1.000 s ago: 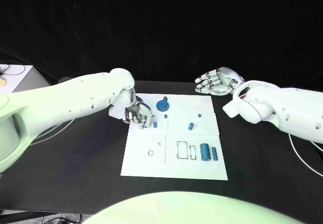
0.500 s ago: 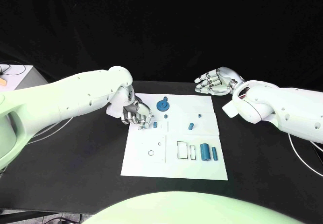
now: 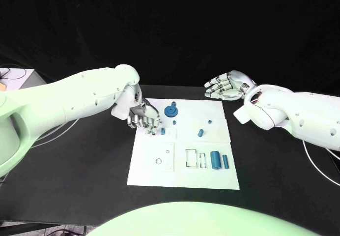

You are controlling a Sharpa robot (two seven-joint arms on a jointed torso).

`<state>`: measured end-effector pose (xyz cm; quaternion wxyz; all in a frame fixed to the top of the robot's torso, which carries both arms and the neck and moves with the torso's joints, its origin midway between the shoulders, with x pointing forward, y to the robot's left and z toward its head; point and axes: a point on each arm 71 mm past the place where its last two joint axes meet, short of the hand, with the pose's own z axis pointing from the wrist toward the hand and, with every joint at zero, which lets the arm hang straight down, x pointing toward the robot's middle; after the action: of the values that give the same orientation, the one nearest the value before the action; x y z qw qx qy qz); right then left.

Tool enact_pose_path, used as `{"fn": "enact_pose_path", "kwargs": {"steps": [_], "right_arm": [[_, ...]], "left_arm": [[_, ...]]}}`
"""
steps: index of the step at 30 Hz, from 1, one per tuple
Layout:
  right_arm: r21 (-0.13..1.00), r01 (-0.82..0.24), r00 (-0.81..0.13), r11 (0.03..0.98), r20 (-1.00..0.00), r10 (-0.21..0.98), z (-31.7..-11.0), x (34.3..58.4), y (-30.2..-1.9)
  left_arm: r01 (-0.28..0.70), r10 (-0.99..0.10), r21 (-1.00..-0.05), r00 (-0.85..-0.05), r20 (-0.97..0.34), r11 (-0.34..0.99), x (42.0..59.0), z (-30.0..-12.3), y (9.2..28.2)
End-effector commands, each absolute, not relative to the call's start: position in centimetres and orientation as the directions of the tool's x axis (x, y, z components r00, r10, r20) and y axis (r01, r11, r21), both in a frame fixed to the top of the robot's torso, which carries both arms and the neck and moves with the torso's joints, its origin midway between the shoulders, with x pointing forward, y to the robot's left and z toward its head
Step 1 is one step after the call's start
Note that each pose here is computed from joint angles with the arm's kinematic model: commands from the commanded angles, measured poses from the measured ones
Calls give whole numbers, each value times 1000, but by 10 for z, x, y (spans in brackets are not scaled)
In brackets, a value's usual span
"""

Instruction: Assemble the parts on the task board

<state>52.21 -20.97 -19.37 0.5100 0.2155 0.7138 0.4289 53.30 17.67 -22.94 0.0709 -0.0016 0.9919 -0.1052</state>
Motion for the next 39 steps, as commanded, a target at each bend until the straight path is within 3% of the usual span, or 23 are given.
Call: {"fn": "enact_pose_path", "kwargs": {"steps": [1,24,39], "right_arm": [[832,-138,-403,537,-542,737,-194,521,-208],[833,-139,-406,535,-541,737,-194,521,-206],[833,-140,-406,535,-541,737,-194,521,-206]], "left_arm": [[31,9,-210,-994,-106,977,533,-229,175],[34,15,-192,-995,-95,981,535,-232,175],[22,6,-184,-996,-86,983,530,-246,174]]}}
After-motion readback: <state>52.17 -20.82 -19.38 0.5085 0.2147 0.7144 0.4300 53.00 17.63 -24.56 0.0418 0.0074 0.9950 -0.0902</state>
